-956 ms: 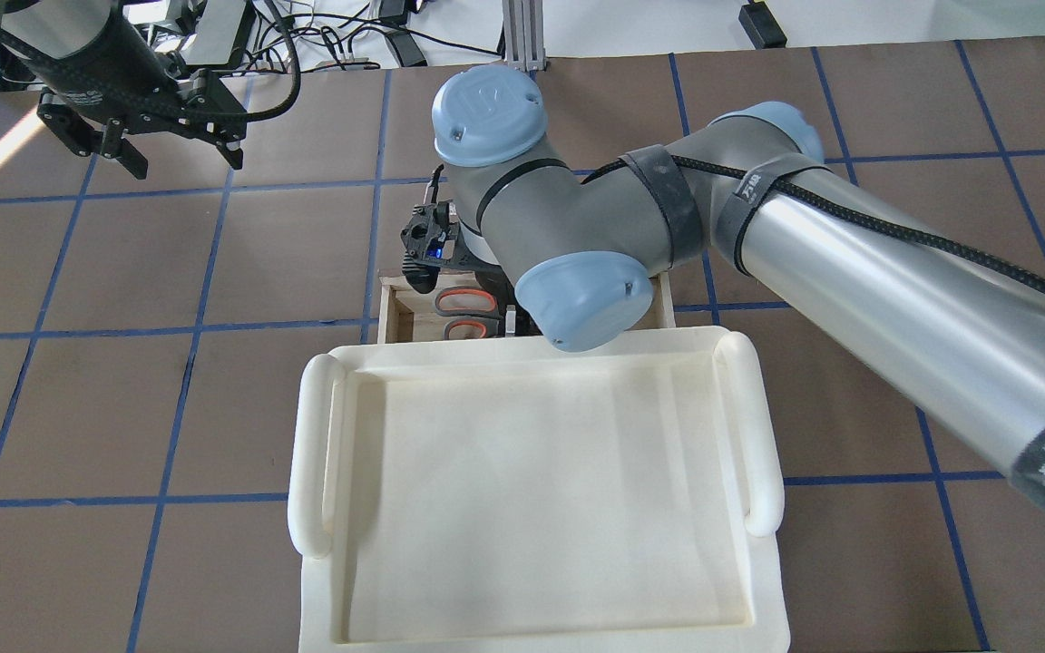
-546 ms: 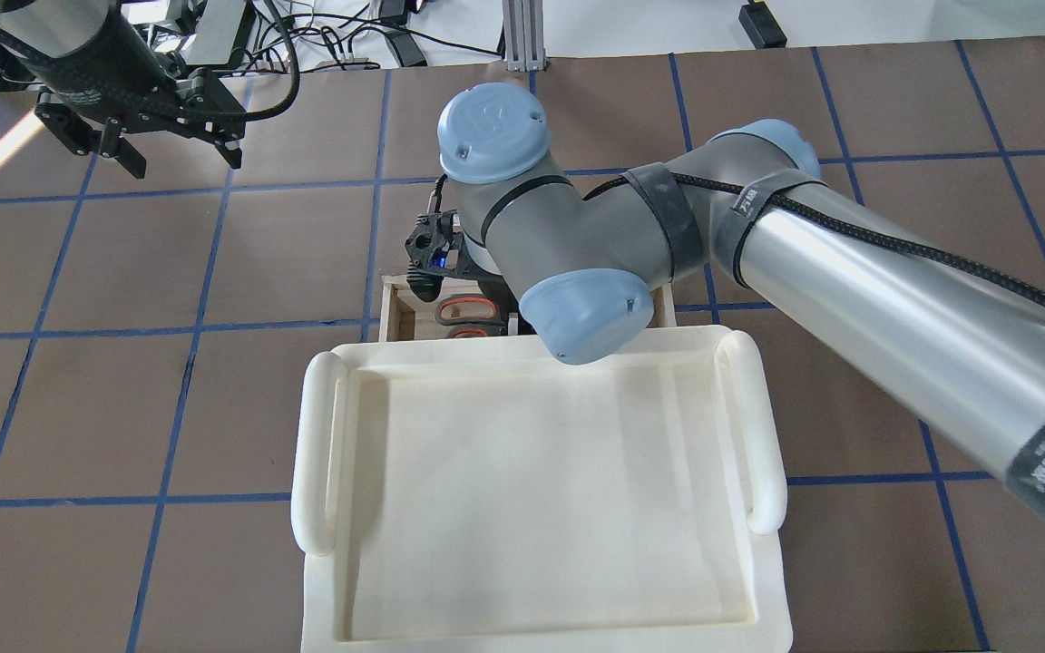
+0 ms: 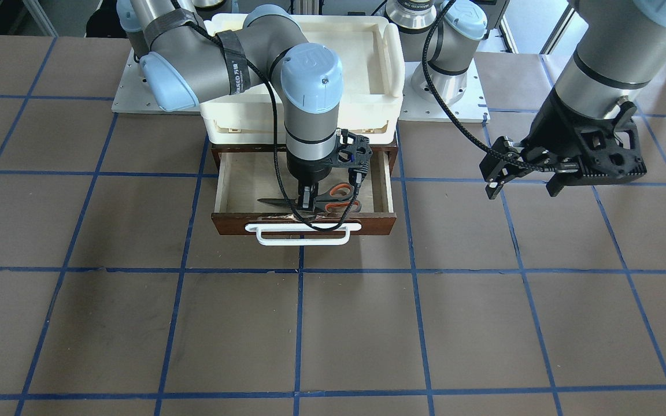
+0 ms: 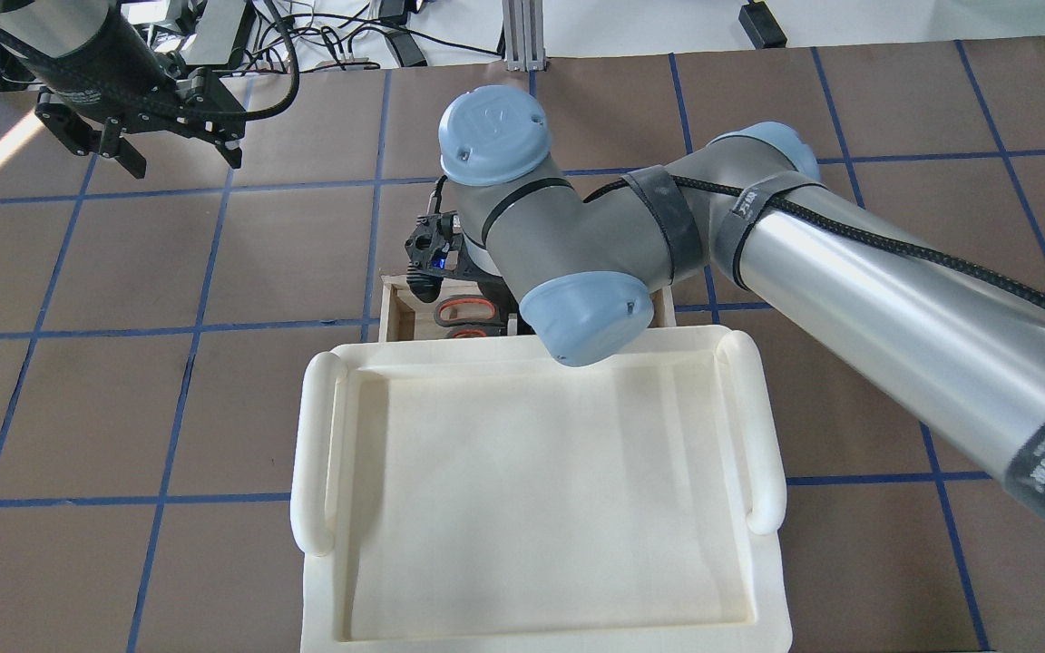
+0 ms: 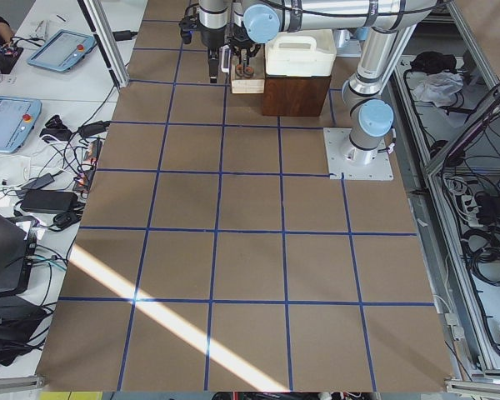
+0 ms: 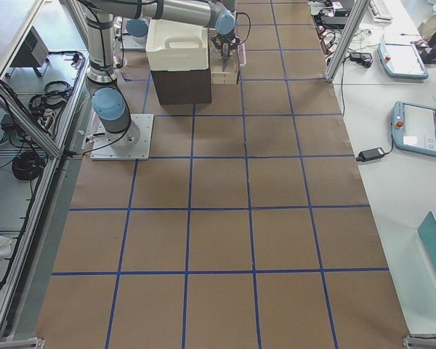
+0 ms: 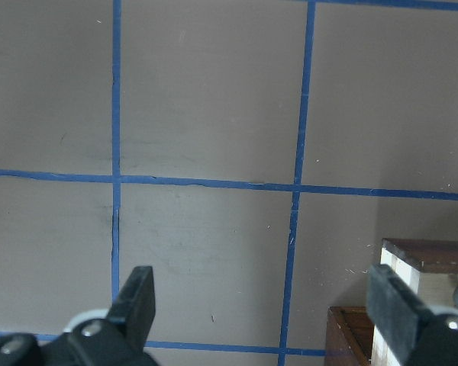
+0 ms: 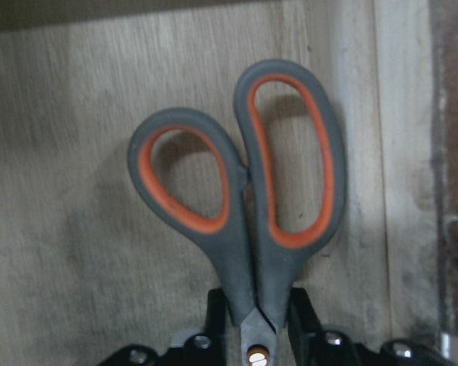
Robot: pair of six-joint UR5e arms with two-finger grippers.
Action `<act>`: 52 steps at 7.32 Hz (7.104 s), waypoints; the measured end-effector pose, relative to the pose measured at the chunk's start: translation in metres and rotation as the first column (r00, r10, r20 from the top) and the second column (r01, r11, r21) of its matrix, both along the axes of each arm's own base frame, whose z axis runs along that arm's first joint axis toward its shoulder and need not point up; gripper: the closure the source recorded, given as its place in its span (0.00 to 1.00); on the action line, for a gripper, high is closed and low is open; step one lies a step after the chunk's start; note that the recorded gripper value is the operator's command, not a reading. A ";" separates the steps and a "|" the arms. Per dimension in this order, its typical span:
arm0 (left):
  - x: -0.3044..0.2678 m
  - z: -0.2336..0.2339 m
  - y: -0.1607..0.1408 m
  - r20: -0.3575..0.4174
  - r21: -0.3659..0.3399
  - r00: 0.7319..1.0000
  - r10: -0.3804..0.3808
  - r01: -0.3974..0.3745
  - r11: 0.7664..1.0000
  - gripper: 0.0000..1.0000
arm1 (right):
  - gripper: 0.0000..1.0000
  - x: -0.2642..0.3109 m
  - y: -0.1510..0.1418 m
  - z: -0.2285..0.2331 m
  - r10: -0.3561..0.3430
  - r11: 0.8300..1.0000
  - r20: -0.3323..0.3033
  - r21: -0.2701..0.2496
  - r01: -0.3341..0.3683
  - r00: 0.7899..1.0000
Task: Put scissors in drawer and close it
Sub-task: 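Lower the scissors into the drawer and open the right gripper, then raise the right gripper away while the left gripper moves toward the drawer handle, then lower the left gripper onto the white drawer handle, then push the drawer closed with the left gripper toward the tray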
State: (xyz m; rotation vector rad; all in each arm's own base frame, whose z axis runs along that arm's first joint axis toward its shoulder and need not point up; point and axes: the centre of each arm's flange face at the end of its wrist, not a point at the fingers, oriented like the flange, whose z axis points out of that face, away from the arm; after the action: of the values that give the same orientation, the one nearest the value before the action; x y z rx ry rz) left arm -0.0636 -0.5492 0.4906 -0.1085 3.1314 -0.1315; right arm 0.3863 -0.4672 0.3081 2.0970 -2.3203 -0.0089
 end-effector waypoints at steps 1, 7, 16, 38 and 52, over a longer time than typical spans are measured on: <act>0.000 0.000 0.000 0.000 0.000 1.000 0.000 0.000 1.000 0.00 | 0.61 0.000 -0.001 -0.003 -0.004 1.000 -0.003 0.004 0.004 1.000; 0.000 0.000 0.000 -0.001 0.000 1.000 -0.003 0.003 1.000 0.00 | 0.01 0.002 -0.002 0.001 -0.029 1.000 0.014 -0.008 0.029 0.999; 0.001 -0.023 -0.018 -0.013 0.023 1.000 -0.004 0.005 1.000 0.00 | 0.01 -0.077 -0.049 0.141 -0.132 0.990 0.062 -0.034 0.135 0.989; -0.250 -0.214 -0.039 0.052 0.136 0.991 0.120 -0.126 0.983 0.00 | 0.00 -0.286 -0.026 0.219 -1.000 0.007 0.018 -0.003 1.000 0.007; -0.243 -0.212 0.014 0.148 0.421 0.985 0.085 -0.141 0.896 0.00 | 0.00 -0.285 -0.022 0.211 -1.000 0.011 0.001 0.001 1.000 0.011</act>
State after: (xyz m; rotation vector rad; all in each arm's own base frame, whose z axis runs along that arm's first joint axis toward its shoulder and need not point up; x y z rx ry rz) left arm -0.3066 -0.5348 0.2791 -0.2650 2.9308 0.5326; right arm 0.1010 -0.4888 0.5188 -0.1412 -3.1335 -0.0208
